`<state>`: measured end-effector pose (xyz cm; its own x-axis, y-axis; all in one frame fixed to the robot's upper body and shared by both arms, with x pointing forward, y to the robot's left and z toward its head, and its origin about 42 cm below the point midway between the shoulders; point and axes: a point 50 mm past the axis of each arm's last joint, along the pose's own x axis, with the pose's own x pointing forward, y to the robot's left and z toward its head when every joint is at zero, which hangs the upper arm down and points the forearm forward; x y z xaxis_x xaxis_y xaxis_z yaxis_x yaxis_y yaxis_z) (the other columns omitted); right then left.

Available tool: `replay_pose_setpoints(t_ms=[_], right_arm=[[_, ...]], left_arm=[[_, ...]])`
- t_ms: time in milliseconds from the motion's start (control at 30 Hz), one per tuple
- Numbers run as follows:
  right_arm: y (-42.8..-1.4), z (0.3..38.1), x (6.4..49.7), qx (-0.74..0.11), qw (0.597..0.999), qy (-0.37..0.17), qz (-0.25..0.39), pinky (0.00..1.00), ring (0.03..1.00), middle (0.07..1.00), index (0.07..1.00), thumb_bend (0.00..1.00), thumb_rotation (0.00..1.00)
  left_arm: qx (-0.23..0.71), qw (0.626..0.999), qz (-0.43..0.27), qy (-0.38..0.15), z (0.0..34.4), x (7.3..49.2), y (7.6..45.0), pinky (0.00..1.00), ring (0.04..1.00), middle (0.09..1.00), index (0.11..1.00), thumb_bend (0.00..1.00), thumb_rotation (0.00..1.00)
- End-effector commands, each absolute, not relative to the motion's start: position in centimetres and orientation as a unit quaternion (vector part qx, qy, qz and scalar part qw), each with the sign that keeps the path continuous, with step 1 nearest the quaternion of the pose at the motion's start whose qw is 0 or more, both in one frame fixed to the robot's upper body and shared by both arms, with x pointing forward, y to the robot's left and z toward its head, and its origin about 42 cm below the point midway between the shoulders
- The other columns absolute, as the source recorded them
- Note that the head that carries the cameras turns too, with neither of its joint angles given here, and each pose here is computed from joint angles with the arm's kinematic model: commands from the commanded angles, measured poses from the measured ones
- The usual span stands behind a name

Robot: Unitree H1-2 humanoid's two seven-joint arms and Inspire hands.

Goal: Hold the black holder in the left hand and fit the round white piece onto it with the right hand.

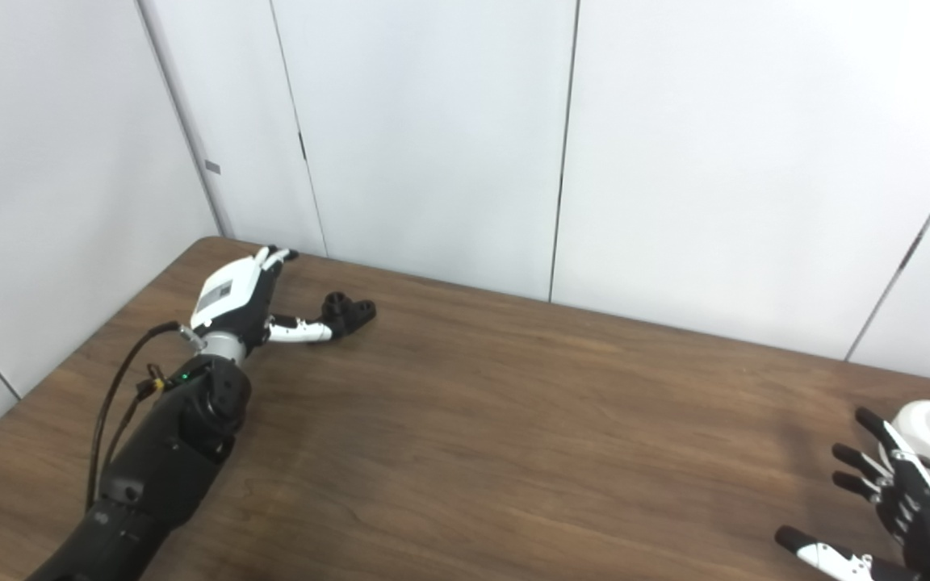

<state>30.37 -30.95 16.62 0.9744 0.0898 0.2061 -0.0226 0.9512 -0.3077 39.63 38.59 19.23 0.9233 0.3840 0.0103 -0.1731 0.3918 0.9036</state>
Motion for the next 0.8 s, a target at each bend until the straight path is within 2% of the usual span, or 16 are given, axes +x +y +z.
replay_pose_setpoints(t_ms=[0, 267, 433, 767], right_arm=[[-31.2, 18.6, 30.5, -0.160, 0.975, -0.154, 0.024, 0.78, 0.846, 0.968, 0.905, 0.62, 0.07], [-31.3, 18.7, 30.2, -0.159, 0.974, -0.158, 0.028, 0.76, 0.841, 0.972, 0.908, 0.63, 0.12], [-31.3, 18.7, 30.1, -0.158, 0.975, -0.156, 0.028, 0.74, 0.826, 0.963, 0.902, 0.65, 0.14], [-31.0, 18.9, 29.7, -0.164, 0.975, -0.151, 0.023, 0.71, 0.810, 0.949, 0.893, 0.66, 0.17]], left_arm=[[0.546, 0.812, 0.195, 0.071, 22.3, 40.9, 39.7, 1.00, 1.000, 1.000, 0.851, 1.00, 0.40], [0.566, 0.799, 0.177, 0.094, 20.5, 41.1, 38.9, 1.00, 1.000, 1.000, 0.819, 1.00, 0.43], [0.558, 0.805, 0.171, 0.105, 19.3, 41.4, 38.4, 1.00, 1.000, 1.000, 0.810, 1.00, 0.38], [0.552, 0.810, 0.172, 0.099, 16.9, 41.9, 37.8, 1.00, 1.000, 1.000, 0.765, 1.00, 0.35]])
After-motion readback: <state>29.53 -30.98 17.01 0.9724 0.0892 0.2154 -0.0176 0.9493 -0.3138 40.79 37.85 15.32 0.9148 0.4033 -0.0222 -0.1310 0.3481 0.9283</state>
